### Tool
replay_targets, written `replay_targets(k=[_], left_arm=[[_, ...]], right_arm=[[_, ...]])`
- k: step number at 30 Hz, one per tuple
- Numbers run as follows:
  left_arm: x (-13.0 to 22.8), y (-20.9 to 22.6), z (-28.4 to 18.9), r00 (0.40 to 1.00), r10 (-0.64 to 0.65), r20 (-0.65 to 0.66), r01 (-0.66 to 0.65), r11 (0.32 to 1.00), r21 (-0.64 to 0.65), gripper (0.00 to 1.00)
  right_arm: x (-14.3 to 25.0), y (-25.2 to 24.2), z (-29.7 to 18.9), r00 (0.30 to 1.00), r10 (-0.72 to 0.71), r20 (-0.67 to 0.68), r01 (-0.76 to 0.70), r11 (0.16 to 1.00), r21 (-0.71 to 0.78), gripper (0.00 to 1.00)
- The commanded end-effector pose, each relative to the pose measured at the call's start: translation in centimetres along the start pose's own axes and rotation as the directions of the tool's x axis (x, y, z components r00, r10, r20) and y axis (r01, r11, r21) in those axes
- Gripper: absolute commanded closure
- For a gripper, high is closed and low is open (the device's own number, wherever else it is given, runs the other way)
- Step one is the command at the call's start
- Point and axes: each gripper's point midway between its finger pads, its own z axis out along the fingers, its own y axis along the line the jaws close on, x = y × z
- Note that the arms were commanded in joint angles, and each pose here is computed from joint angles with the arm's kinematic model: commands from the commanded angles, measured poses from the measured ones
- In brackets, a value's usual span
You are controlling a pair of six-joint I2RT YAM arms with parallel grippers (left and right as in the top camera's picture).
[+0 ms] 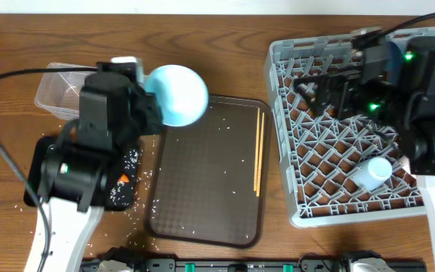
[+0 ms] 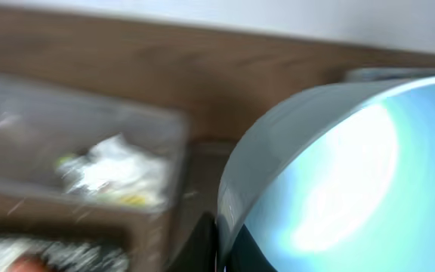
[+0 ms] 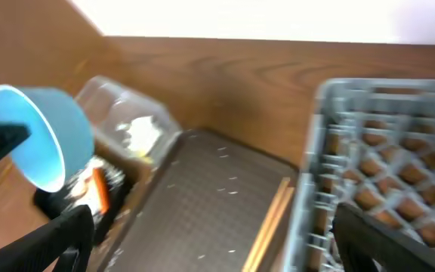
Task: Sort waste into correct bins and load items into the dishwasher rack
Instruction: 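Hand the white bowl from the left gripper to the right gripper, then carry the white bowl with the right gripper over the rack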
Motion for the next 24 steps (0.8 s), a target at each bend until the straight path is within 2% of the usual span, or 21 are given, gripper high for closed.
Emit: replay_targets(k=[1,3,6,11,13,16,20,23,24], left_arm=[[0.5,-2.7,0.0,0.999,0.04,-0.024,-0.037,0.994,0.101,0.94],[0.8,-3.3,0.3,0.999,0.026,-0.041,-0.021,0.993,0.113,0.94],[0.8,-4.0,0.5,0.999,0.029,-0.039,-0.023,0.991,0.13,0.94],[0.4,-4.3,0.5,0.999,0.028,-0.02,-0.025,0.99,0.139,0.94],[0.4,-4.3,0.5,0.999,0.028,-0.02,-0.025,0.99,0.139,0.94],[0.4,-4.4,0.5,0.999,0.028,-0.022,-0.025,0.99,0.142,0.94],[0.5,-4.4,0.5,0.999,0.028,-0.023,-0.025,0.99,0.141,0.93],[0.5,-4.4,0.5,0.999,0.028,-0.024,-0.024,0.99,0.141,0.94],[0.5,-4.4,0.6,0.999,0.028,-0.025,-0.024,0.99,0.141,0.94]], right_arm=[[0.5,4.0,0.6,0.998,-0.064,-0.019,0.061,0.99,-0.129,0.05],[0.8,5.8,1.2,0.994,-0.105,-0.022,0.1,0.981,-0.164,0.05],[1.6,6.5,2.9,0.988,-0.145,-0.048,0.139,0.983,-0.12,0.07],[3.9,8.7,6.4,0.976,-0.169,-0.139,0.147,0.977,-0.153,0.16],[4.4,8.2,7.8,0.972,-0.169,-0.161,0.154,0.983,-0.102,0.19],[5.1,6.6,10.0,0.973,-0.126,-0.193,0.131,0.991,0.013,0.27],[5.4,6.8,12.2,0.97,-0.137,-0.203,0.141,0.99,0.005,0.39],[4.7,7.5,13.4,0.974,-0.153,-0.168,0.152,0.988,-0.015,0.55],[4.3,7.7,13.7,0.977,-0.149,-0.15,0.148,0.989,-0.019,0.57]])
